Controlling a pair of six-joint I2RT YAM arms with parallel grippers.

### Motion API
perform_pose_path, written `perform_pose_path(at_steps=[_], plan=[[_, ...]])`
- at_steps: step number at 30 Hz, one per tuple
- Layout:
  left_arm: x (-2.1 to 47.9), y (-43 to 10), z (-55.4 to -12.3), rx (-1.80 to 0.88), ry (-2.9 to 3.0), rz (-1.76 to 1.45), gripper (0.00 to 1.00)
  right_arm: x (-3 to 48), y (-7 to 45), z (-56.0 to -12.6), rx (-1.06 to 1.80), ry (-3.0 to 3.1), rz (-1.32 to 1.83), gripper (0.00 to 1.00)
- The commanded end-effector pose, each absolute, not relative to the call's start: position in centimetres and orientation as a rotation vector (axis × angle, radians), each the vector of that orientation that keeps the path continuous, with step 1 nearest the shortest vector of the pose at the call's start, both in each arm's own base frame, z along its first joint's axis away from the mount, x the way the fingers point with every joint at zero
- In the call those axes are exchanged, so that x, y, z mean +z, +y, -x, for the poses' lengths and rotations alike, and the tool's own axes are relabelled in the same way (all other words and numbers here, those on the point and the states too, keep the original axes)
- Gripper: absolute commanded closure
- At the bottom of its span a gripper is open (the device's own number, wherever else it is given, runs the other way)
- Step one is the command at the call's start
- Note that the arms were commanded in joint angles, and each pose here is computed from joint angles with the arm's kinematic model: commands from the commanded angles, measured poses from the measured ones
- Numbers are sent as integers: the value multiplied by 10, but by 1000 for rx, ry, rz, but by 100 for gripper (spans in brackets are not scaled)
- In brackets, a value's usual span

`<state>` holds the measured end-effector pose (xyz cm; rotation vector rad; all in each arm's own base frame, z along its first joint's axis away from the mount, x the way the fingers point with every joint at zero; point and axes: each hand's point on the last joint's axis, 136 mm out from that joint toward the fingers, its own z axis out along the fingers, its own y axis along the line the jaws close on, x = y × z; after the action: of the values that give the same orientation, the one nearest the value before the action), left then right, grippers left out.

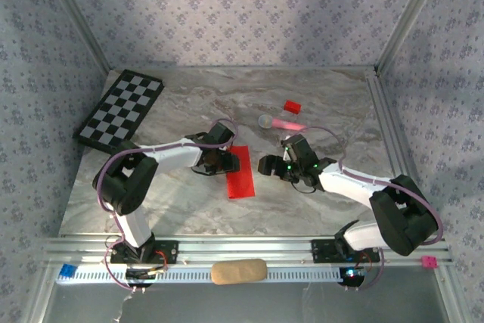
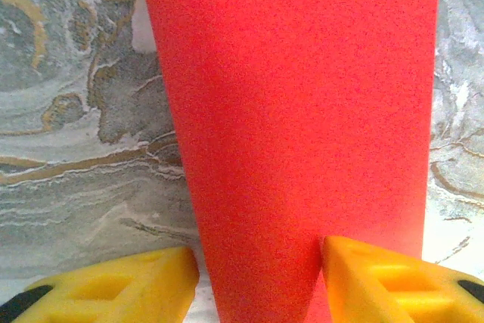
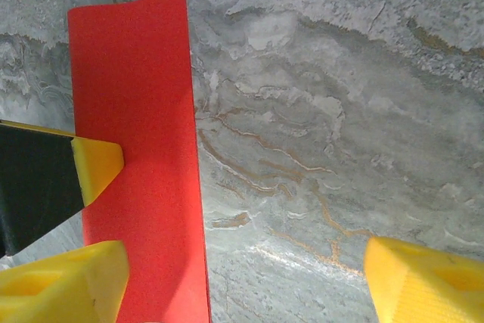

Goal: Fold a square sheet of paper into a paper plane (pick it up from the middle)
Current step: First fold the square sheet of paper in half at the center of the table, then hold the square sheet of paper at the center of the table.

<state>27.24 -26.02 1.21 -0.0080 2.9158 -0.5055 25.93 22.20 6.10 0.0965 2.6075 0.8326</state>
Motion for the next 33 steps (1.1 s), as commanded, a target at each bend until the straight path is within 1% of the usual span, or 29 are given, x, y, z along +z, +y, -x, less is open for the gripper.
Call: perform_pose_path(at_steps=[1, 2, 5, 11, 15, 19, 28, 33], plan=[[-46, -219, -254, -207, 3027, 27, 47, 71, 232, -265, 879, 2581, -85, 23], [-46, -219, -254, -201, 3028, 27, 47, 73, 234, -265, 896, 2576, -78, 25], [-49, -217, -250, -203, 3034, 48, 47, 77, 242, -265, 949, 2563, -49, 38], [-50, -220, -249, -226, 3038, 59, 47, 73, 260, -264, 1024, 2589, 7, 72], [-48, -219, -250, -224, 3032, 56, 47, 64, 268, -268, 978, 2644, 2, 100], [-47, -218, -251, -212, 3025, 40, 47, 54, 279, -270, 941, 2716, 25, 100], [-50, -219, -250, -223, 3033, 47, 47, 44, 319, -275, 1054, 2759, 129, 100], [-54, -219, -248, -218, 3042, 45, 47, 35, 325, -275, 1053, 2788, 158, 100]])
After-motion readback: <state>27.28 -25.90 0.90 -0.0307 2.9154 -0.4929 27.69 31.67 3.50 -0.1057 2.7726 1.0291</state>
